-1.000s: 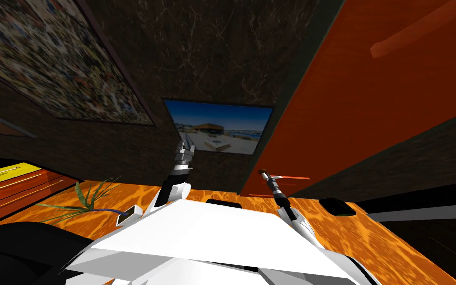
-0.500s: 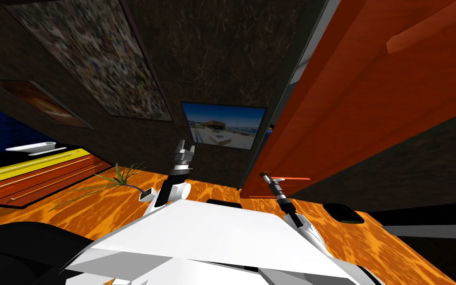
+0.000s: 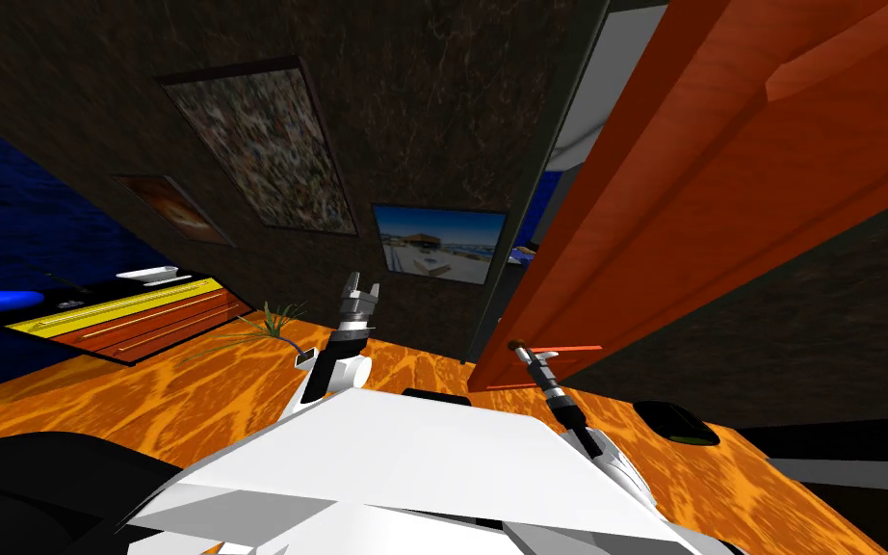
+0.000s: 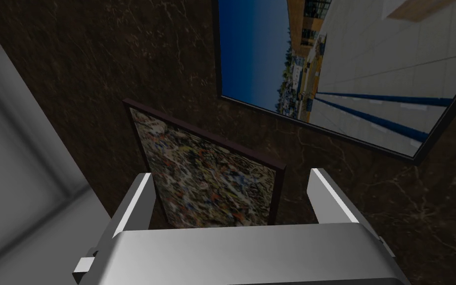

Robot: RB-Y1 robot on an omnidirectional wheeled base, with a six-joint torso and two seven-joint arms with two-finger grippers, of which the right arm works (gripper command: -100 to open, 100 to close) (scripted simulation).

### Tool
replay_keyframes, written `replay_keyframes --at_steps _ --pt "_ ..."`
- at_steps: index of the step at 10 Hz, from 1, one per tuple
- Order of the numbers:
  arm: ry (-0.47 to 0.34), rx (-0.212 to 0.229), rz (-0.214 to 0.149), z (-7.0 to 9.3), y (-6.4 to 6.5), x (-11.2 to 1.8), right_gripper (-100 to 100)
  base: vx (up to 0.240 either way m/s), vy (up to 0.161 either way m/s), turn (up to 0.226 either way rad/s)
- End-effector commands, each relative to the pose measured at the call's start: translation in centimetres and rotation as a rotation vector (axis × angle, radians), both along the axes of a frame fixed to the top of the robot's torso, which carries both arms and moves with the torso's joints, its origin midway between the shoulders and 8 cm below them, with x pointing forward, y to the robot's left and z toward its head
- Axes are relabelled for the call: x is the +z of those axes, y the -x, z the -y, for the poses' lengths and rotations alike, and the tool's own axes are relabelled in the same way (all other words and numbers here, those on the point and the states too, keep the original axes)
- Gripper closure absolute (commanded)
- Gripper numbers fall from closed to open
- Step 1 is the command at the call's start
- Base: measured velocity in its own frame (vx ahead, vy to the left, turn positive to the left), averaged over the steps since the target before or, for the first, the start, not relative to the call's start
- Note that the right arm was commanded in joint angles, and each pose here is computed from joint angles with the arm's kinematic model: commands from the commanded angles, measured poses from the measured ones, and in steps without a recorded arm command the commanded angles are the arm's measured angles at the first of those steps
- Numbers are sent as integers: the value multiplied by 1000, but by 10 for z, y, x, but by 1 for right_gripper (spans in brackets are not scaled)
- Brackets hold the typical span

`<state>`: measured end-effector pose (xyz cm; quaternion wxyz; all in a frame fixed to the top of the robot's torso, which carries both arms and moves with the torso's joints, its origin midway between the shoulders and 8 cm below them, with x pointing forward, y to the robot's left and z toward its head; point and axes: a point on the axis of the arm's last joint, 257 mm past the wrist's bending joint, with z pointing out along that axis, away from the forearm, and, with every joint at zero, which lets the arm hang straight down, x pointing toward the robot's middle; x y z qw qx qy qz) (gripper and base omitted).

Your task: Pull the door open

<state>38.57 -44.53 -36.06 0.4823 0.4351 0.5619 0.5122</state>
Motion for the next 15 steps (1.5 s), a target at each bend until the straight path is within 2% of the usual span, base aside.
replay_keyframes --at_steps 1,9,10,15 --pt "1 8 4 1 6 1 100 -194 -101 207" --pt "4 40 11 16 46 6 100 -201 -102 189" --pt "-1 39 3 13 43 2 100 -84 -46 37" --pt "0 45 6 18 57 3 100 -200 -98 189"
